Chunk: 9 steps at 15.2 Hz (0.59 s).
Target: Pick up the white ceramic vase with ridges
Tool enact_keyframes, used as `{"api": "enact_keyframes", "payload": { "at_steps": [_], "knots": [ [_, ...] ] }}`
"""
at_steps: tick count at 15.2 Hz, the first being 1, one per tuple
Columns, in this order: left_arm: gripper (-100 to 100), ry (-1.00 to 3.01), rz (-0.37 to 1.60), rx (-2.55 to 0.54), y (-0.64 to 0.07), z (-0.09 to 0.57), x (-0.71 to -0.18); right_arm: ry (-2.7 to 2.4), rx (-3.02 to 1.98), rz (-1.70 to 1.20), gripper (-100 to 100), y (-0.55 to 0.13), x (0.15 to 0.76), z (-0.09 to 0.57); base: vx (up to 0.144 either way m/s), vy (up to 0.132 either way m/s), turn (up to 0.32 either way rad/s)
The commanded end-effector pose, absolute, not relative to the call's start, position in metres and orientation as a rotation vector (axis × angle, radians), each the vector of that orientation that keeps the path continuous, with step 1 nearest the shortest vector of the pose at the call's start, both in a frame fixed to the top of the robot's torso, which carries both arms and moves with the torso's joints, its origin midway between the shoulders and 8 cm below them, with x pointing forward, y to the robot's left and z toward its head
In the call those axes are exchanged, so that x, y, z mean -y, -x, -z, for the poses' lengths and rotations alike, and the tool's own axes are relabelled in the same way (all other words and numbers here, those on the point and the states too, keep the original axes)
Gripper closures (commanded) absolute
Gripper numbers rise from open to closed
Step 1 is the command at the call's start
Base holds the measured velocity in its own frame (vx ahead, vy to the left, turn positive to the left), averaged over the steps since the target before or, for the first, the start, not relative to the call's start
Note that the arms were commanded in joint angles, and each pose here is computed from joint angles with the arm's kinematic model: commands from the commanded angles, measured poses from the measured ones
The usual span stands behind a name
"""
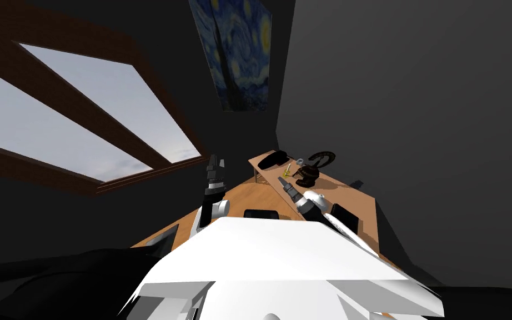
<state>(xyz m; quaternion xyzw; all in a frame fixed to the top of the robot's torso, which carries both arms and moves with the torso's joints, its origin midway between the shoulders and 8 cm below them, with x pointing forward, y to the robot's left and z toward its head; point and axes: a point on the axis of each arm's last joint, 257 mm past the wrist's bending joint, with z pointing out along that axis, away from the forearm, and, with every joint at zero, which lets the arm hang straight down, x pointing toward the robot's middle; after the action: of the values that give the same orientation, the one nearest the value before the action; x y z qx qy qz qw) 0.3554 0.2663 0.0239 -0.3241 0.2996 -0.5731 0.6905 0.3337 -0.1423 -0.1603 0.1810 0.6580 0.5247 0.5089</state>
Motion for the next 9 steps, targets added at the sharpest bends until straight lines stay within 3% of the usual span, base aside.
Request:
{"api": "enact_keyframes", "payload": {
  "at_steps": [1, 5, 9],
  "knots": [
    [0, 0.725, 1.281, -0.670, -0.355, -0.024, -0.266, -0.413, -1.663, -1.241, -100, -0.326, 0.140, 0.180, 0.022, 0.004, 0.245],
    [0, 0.725, 1.281, -0.670, -0.355, -0.024, -0.266, -0.382, -1.765, -1.209, -100, -0.313, 0.138, 0.208, 0.019, 0.002, 0.163],
    [0, 0.725, 1.281, -0.670, -0.355, -0.024, -0.266, -0.330, -1.955, -1.139, -100, -0.282, 0.138, 0.260, 0.024, -0.001, 0.280]
  ]
}}
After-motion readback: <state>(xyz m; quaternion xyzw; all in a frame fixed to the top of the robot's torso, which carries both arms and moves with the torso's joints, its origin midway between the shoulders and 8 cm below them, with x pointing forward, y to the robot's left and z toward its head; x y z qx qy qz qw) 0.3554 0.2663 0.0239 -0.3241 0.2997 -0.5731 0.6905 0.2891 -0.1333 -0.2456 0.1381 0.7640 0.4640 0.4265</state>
